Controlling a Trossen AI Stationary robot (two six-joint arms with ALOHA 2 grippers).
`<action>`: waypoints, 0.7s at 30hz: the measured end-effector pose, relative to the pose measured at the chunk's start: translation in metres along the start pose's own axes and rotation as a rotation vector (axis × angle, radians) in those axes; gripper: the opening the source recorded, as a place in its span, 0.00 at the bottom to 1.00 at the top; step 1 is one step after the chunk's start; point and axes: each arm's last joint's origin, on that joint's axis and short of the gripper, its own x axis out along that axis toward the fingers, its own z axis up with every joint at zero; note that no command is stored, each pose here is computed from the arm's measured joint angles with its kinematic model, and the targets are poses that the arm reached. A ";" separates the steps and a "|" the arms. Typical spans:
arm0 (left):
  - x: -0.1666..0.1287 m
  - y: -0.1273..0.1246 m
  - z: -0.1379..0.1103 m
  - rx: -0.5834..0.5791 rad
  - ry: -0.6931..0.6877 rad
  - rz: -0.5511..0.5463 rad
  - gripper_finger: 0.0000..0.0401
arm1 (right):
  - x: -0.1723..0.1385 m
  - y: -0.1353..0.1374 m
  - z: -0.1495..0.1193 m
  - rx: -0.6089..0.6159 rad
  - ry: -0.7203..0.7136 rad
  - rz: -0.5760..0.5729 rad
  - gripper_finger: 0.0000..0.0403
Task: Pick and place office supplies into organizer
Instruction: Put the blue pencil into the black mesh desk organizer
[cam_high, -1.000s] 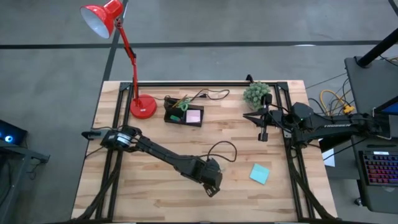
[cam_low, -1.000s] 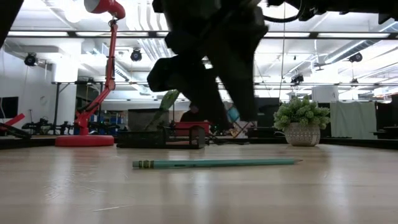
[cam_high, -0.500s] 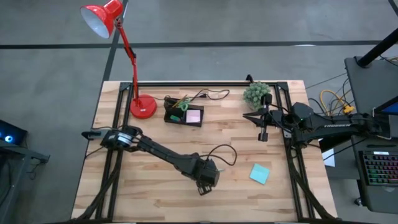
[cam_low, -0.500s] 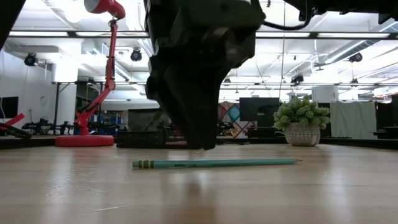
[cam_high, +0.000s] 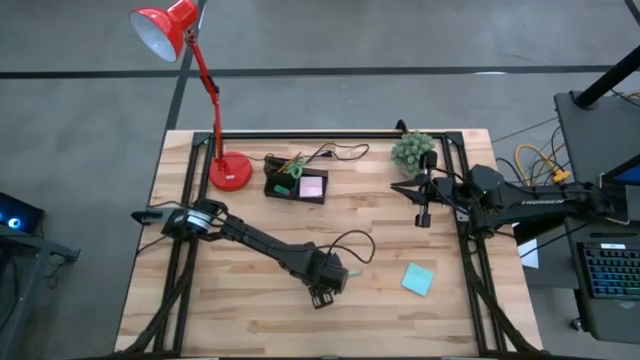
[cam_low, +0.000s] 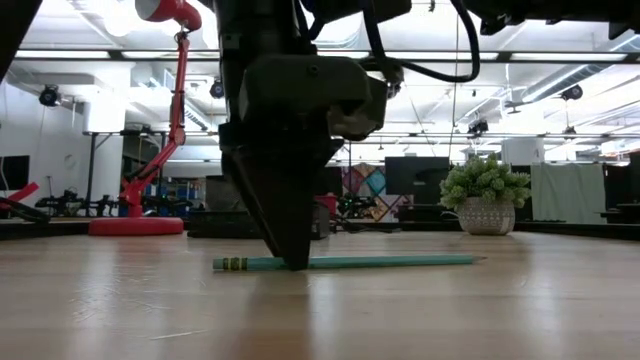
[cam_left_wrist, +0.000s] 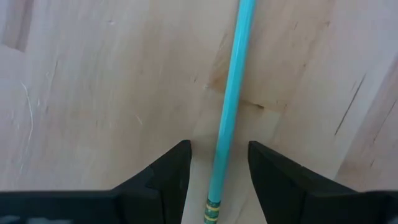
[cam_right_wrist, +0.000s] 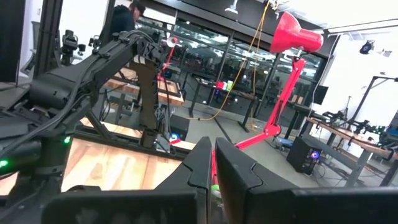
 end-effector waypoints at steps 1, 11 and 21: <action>0.001 0.001 0.000 0.001 0.002 0.000 0.37 | 0.000 0.000 0.000 0.000 0.000 0.000 0.03; 0.009 0.011 0.002 0.004 0.051 -0.014 0.18 | 0.000 0.000 0.000 -0.003 0.000 0.000 0.03; 0.011 0.016 0.003 0.054 0.065 -0.020 0.02 | 0.000 0.000 0.000 -0.006 0.000 0.000 0.03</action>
